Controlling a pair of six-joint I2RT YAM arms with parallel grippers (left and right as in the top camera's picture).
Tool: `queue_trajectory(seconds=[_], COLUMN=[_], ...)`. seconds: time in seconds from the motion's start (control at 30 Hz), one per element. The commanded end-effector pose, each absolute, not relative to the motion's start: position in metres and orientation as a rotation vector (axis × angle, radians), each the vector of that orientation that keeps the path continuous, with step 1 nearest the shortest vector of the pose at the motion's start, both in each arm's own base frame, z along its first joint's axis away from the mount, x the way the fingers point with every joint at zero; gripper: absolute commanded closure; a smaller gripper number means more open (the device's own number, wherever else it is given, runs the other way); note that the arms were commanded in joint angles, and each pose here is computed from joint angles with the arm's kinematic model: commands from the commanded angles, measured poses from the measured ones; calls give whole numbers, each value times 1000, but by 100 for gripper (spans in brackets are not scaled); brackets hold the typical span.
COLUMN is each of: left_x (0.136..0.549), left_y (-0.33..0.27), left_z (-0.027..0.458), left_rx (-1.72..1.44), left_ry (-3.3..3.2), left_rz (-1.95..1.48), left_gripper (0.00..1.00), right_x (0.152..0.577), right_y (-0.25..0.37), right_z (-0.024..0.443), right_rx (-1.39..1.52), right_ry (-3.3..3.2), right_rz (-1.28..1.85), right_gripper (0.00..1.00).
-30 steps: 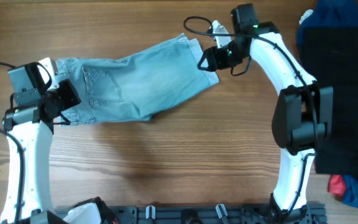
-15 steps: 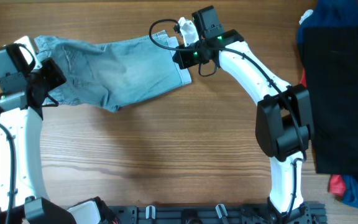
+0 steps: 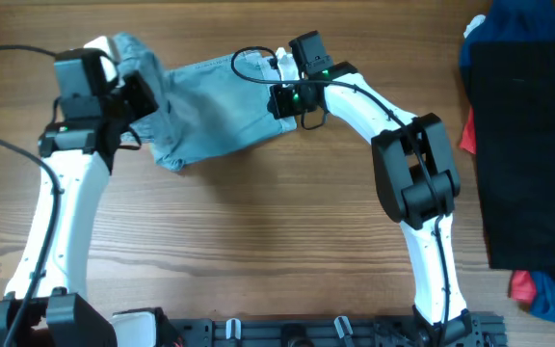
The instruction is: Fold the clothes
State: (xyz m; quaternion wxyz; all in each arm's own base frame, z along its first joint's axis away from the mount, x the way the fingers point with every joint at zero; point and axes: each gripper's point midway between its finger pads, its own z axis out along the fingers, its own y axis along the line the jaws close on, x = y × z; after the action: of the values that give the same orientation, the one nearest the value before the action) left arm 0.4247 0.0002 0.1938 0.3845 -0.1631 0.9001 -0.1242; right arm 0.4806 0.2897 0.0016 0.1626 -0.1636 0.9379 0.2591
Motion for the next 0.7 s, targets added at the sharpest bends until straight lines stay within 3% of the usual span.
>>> queue_trajectory(seconds=[0.0,0.27,0.5,0.53,0.57,0.6,0.67], left_x=[436,478,494,495,495,495,494], left_y=[-47,-122,-170,-170,-170,-170,-169], left_z=[202,134,128,129,129,129,127], left_rx=[-326,-345,-353,-352,-351,-352,-354], left_ry=[2282,2308,2226,2219,2219,2220,2229], left_rz=[-403,-495,-601,-605,-605,-604,-601], left_gripper=[96,96,96,89,66,3,0], right_x=[470,467,467,467,466,467,472], right_y=[282,281,281,281,282,282,283], right_z=[-46,-47,-47,-47,-47,-47,-39], right_rx=[-364,-327,-316,-316,-318,-318,-321], right_ry=[2800,2825,2828,2828,2827,2827,2798], right_rz=[696,706,708,709,713,714,742], right_gripper=[96,96,96,96,96,96,96])
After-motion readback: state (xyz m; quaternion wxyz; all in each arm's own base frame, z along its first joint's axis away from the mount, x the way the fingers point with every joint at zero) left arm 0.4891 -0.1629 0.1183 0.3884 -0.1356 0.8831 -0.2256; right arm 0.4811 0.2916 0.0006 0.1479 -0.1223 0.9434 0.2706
